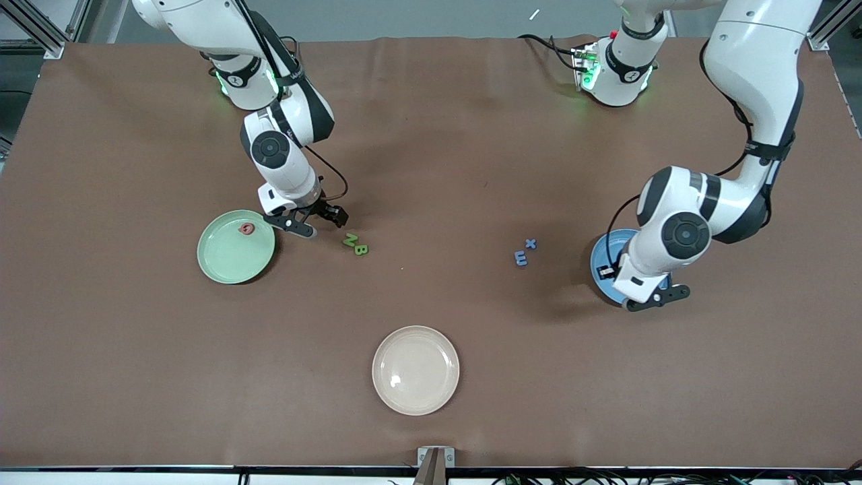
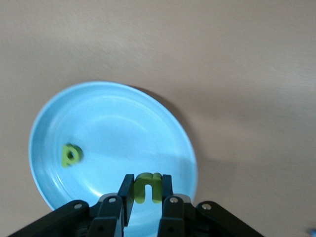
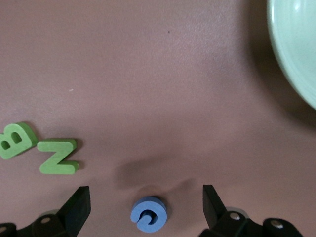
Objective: Sort upper and lower case letters into plates
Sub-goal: 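Grasp the blue c with the right gripper while the left gripper drops the n, then carry the c to the green plate while the left gripper grasps the x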
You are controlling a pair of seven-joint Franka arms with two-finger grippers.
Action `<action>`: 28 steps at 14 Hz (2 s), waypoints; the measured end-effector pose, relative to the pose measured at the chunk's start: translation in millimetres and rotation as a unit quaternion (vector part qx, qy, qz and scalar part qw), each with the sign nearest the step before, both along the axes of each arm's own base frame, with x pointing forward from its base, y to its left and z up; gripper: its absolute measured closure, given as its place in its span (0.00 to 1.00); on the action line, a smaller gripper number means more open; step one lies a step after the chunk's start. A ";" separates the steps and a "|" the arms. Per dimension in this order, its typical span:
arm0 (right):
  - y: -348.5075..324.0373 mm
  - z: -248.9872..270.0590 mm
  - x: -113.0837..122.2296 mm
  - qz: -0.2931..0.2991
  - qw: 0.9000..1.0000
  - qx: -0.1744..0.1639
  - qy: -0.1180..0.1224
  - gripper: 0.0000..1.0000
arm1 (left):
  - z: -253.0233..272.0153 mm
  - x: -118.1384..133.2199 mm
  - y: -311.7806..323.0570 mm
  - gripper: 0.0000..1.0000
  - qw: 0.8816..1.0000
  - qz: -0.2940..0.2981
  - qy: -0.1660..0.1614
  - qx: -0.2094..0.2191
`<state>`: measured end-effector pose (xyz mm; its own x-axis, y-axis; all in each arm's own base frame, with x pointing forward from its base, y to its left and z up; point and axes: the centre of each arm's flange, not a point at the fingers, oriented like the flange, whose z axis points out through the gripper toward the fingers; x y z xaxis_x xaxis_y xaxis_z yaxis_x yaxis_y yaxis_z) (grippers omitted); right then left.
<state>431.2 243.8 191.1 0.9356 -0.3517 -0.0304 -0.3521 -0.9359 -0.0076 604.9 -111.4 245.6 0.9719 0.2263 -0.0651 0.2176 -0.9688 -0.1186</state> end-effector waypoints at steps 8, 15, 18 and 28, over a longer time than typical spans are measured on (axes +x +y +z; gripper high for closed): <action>5.0 -17.4 -29.9 0.009 1.000 0.001 -0.009 0.02 | -36.4 -1.2 31.8 0.74 0.999 -0.032 -0.023 0.008; 20.7 -21.9 -42.4 0.011 1.000 0.000 -0.010 0.07 | -56.1 0.5 40.8 0.74 0.999 -0.036 -0.030 0.004; 19.8 -26.1 -42.5 0.010 1.000 0.000 -0.012 0.09 | -56.3 0.5 40.8 0.70 0.999 -0.036 -0.030 0.004; 18.0 -20.4 -38.4 0.019 1.000 0.003 -0.019 0.59 | 2.8 -8.2 -34.5 0.00 0.995 -0.094 -0.029 -0.005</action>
